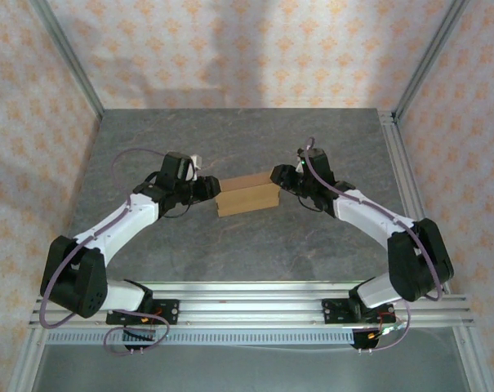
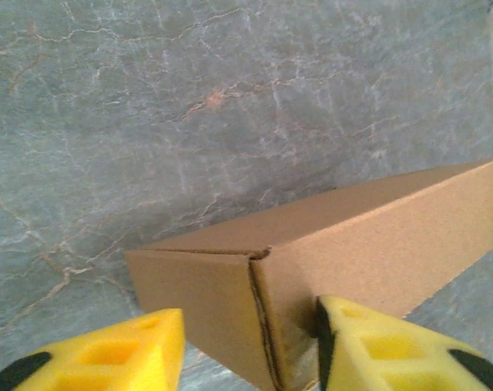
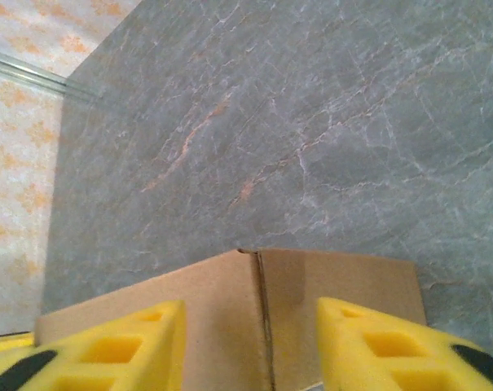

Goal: Fold the paper box

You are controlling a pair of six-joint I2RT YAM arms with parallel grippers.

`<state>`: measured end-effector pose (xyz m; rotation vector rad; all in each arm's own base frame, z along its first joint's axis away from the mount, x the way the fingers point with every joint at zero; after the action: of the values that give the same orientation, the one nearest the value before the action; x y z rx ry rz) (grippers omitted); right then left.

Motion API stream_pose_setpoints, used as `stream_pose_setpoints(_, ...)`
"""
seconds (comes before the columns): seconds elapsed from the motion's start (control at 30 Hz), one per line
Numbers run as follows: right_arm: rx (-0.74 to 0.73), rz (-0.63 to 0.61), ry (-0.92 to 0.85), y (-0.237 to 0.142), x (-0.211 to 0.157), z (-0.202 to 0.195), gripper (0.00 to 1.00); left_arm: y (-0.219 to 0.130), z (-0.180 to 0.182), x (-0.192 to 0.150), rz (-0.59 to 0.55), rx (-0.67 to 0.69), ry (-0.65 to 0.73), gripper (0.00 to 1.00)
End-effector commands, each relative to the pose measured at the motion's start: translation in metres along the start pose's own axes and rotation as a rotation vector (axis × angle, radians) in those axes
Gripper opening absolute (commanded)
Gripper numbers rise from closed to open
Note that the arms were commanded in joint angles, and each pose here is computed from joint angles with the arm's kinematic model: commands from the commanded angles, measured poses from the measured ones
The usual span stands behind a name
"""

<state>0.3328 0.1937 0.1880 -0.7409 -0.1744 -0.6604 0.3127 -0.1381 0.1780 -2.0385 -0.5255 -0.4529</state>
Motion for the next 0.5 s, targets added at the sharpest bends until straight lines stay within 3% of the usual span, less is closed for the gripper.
stream_pose_setpoints(0.0, 0.064, -0.030, -0.089, -0.015, 0.008, 0.022, 0.57, -0.003, 0.022, -0.023, 0.142, 0.168, 0.014, 0.54)
stream_pose_setpoints(0.17, 0.033, -0.051, -0.157, -0.023, 0.014, 0.022, 0.72, -0.021, 0.006, 0.006, 0.066, 0.167, 0.040, 0.68)
stream_pose_setpoints(0.27, 0.008, -0.071, -0.177, -0.029, 0.018, 0.018, 0.76, -0.032, -0.004, 0.020, 0.023, 0.151, 0.109, 0.84)
stream_pose_setpoints(0.33, 0.003, -0.088, -0.181, -0.034, 0.022, 0.015, 0.79, -0.040, -0.008, 0.028, -0.001, 0.153, 0.203, 0.94)
stream_pose_setpoints(0.47, 0.004, -0.104, -0.187, -0.042, 0.026, 0.010, 0.82, -0.048, -0.029, 0.039, -0.027, 0.098, 0.468, 0.99)
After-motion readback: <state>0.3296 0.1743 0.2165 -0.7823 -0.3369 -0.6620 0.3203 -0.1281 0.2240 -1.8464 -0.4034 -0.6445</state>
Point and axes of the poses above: each hand's point on the last joint's axis, 136 mm out from that joint toward the fingers, its own y axis out along the fingers, its own z axis along the line the jaws close on, x = y × z, the point moved 5 cm from there along -y, back along the fingers, and after that the axes turned 9 degrees about y, right-handed, at the moved point
